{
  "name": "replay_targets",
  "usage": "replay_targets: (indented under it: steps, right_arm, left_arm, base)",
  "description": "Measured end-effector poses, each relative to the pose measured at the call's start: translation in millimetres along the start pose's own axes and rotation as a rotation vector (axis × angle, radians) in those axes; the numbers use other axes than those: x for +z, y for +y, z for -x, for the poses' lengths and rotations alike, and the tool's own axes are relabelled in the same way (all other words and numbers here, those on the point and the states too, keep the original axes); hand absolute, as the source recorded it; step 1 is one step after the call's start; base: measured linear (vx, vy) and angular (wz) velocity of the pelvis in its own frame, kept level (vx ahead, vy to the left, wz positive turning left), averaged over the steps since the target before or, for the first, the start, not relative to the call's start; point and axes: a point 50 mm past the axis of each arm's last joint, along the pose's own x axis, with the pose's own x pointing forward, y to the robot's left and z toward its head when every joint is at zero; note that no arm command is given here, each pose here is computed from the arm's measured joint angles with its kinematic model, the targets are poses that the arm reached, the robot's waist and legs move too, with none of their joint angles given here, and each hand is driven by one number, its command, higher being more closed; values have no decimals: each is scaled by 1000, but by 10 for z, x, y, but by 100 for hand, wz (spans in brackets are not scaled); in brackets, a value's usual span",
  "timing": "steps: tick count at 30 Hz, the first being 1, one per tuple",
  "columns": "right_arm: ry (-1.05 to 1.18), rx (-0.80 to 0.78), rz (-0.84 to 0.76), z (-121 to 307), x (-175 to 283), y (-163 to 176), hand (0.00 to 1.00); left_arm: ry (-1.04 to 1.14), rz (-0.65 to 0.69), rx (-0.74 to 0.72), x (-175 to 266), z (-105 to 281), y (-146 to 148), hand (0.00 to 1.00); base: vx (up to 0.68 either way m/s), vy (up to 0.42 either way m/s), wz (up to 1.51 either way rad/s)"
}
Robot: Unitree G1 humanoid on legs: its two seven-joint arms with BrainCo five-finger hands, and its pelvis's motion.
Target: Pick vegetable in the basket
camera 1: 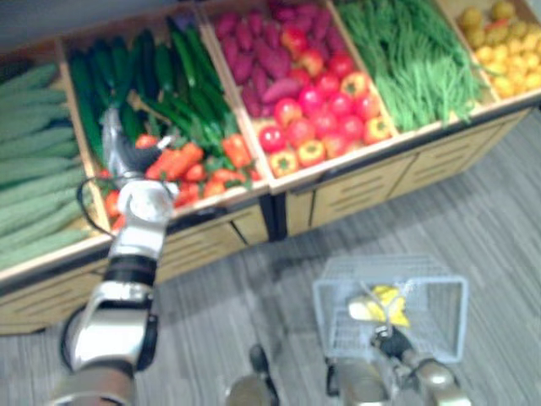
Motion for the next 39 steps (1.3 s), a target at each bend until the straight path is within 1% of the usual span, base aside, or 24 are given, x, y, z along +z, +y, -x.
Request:
replay_targets:
  steps: [6, 12, 16, 20, 21, 22, 26, 27, 32, 34, 39]
  right_arm:
    - [-84, 16, 15, -80, 259, 10, 100]
    - [-103, 17, 21, -109, 334, 2, 100]
    - [-116, 18, 28, -143, 414, -9, 100]
    - [-127, 20, 10, -191, 503, -47, 100]
    - [-156, 28, 20, -237, 644, -64, 100]
    - [-166, 29, 27, -249, 693, -70, 100]
    - [-182, 34, 50, -273, 786, -80, 100]
    - [-191, 42, 61, -278, 820, -66, 100]
    - [-217, 56, 75, -299, 906, -38, 100]
    - [-221, 56, 75, -305, 928, -40, 100]
    - [-225, 58, 78, -307, 940, -35, 100]
  left_arm:
    - [61, -39, -43, -26, -51, -25, 0]
    - [127, -74, -80, -140, -36, -47, 0]
    - [111, -138, -77, -135, -55, -43, 0]
    - [113, -146, -52, -48, -138, -21, 0]
    - [94, -169, 18, 98, -246, 44, 0]
    - [90, -183, 44, 133, -270, 69, 0]
    - [91, -193, 82, 185, -308, 110, 0]
    - [90, -200, 104, 208, -343, 165, 100]
    - [63, -203, 218, 361, -481, 407, 100]
    - [67, -212, 229, 350, -497, 457, 100]
    - [64, -220, 215, 357, -503, 456, 100]
  base:
    - [-75, -20, -5]
    - [-45, -20, -3]
    - [-47, -12, -4]
    - [-17, -3, 0]
    - [0, 0, 0]
    - [2, -1, 3]
    - [19, 11, 3]
    - [0, 0, 0]
    - [5, -1, 2]
    - [0, 0, 0]
    - [0, 0, 0]
